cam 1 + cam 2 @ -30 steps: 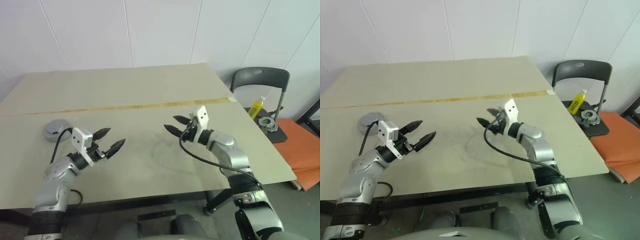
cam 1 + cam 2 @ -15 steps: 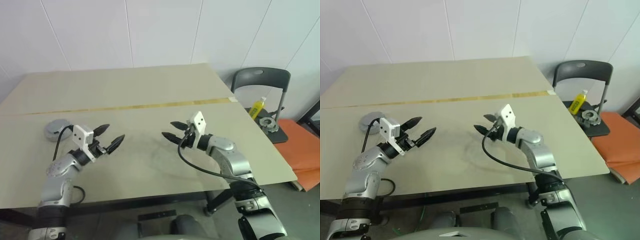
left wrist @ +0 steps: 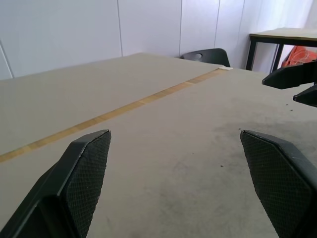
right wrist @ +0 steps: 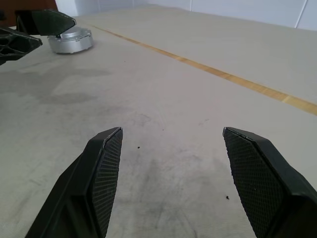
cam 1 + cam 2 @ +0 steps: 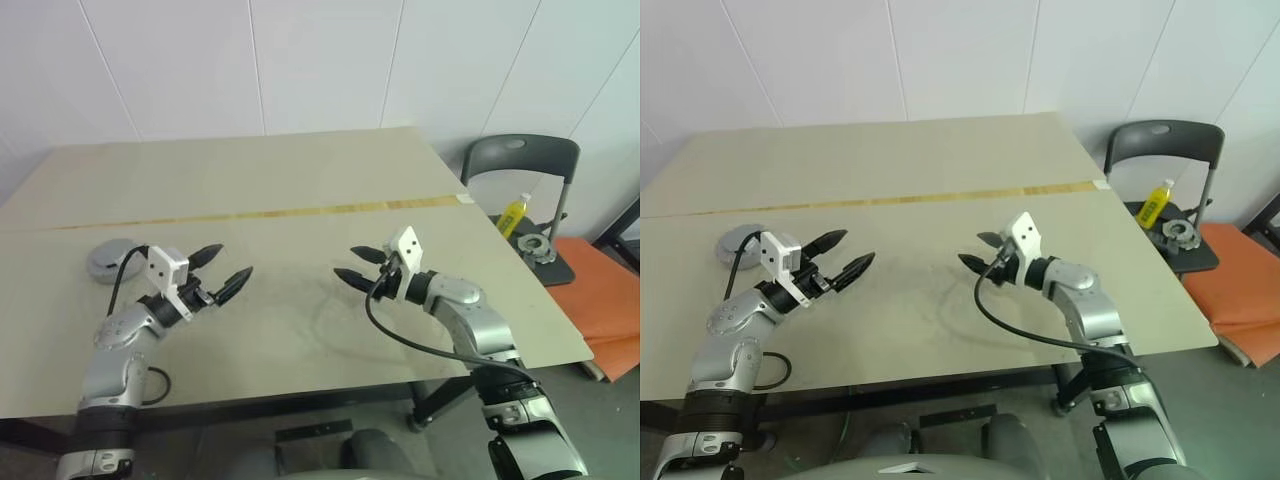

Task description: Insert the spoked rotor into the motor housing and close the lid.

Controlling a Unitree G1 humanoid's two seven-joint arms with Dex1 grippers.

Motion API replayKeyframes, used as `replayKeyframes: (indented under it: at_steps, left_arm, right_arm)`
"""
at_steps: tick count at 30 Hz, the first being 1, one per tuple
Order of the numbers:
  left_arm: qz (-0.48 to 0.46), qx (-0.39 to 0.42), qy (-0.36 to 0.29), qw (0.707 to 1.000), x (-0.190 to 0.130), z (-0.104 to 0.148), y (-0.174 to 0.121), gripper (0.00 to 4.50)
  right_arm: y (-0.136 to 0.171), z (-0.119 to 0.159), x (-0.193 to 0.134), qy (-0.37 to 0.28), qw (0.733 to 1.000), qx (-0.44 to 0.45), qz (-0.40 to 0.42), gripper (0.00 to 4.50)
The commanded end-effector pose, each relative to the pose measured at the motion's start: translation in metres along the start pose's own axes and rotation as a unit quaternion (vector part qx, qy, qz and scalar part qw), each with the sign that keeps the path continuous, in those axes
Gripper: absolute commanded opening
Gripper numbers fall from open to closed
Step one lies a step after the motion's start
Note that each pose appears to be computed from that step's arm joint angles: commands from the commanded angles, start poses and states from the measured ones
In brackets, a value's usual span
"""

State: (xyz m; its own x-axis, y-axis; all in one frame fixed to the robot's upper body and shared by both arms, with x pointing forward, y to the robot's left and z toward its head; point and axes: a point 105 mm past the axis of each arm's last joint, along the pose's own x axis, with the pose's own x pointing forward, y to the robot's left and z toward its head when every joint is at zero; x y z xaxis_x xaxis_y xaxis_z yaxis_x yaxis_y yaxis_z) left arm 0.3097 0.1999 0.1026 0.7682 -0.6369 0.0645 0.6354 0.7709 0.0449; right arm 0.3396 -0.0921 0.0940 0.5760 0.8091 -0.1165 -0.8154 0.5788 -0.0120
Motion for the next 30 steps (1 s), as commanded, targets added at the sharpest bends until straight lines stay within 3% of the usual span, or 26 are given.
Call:
replayKeyframes:
  at_steps: [1,30]
  left_arm:
    - [-0.006,0.017,-0.010,1.000,0.0020,0.0109,0.0011,4.47]
    - [-0.012,0.020,0.003,1.000,0.0040,0.0055,0.0017,4.47]
  right_arm:
    - [-0.0049,0.0165,-0.0021,-0.024,0.999,-0.021,-0.004,3.43]
    - [-0.0100,0.0166,-0.0013,-0.020,0.999,-0.030,-0.007,3.43]
